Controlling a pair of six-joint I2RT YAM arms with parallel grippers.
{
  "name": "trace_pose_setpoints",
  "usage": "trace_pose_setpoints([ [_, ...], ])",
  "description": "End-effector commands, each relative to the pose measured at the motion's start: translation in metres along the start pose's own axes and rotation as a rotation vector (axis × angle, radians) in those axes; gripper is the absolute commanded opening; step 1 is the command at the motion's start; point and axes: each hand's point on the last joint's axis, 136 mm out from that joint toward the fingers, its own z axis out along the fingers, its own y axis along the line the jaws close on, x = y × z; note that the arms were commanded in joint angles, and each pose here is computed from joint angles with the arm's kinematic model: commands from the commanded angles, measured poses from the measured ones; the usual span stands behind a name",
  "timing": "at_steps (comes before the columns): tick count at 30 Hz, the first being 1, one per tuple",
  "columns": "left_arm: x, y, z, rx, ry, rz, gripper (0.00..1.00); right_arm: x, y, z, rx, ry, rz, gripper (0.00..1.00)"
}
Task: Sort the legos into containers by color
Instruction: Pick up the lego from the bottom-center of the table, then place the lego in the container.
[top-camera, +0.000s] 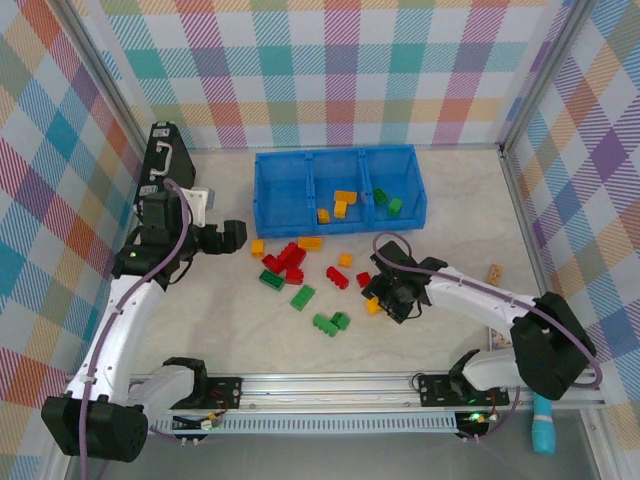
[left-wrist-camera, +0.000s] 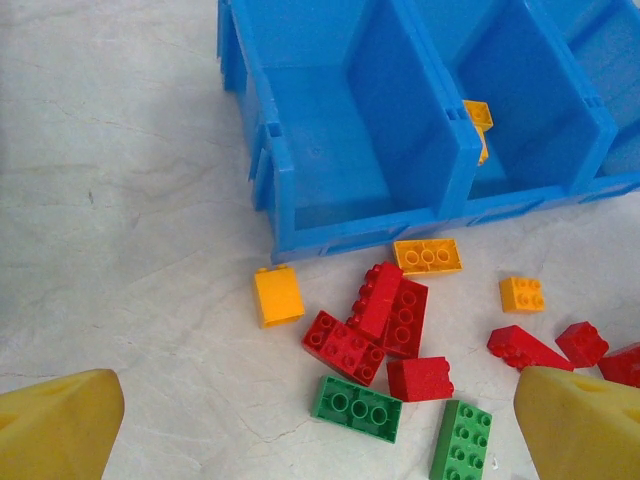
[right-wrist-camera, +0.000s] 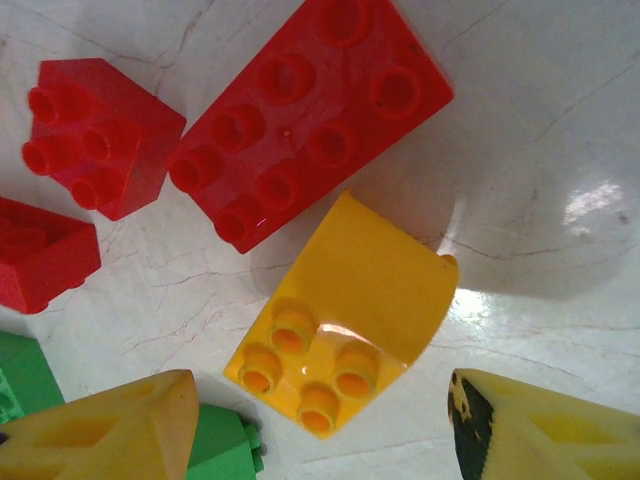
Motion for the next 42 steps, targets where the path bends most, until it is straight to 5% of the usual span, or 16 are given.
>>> trace_pose_setpoints([
  [1, 0.002, 0.003, -0.004, -0.008, -0.002, 0.012, 1.0, 0.005, -0.003, 0.007, 0.022, 0.021, -0.003, 0.67],
  [8, 0.002, 0.002, -0.004, -0.004, 0.0, 0.016, 1.0, 0.007, -0.015, 0.02, 0.064, 0.031, -0.009, 0.54],
  [13, 0.002, 0.002, -0.004, -0.007, -0.002, 0.019, 1.0, 0.01, -0.017, 0.023, 0.074, 0.051, -0.035, 0.33],
  [21, 0.002, 0.002, -0.003, -0.002, 0.003, 0.022, 1.0, 0.013, -0.011, -0.021, 0.114, 0.048, -0.273, 0.24],
  [33, 0.003, 0.003, 0.001, -0.003, 0.02, 0.022, 1.0, -0.049, 0.147, -0.107, -0.016, -0.342, -1.034, 0.27],
  [42, 0.003, 0.005, 0.003, -0.011, 0.027, 0.028, 1.0, -0.116, 0.236, -0.076, -0.061, -0.423, -1.127, 0.27],
])
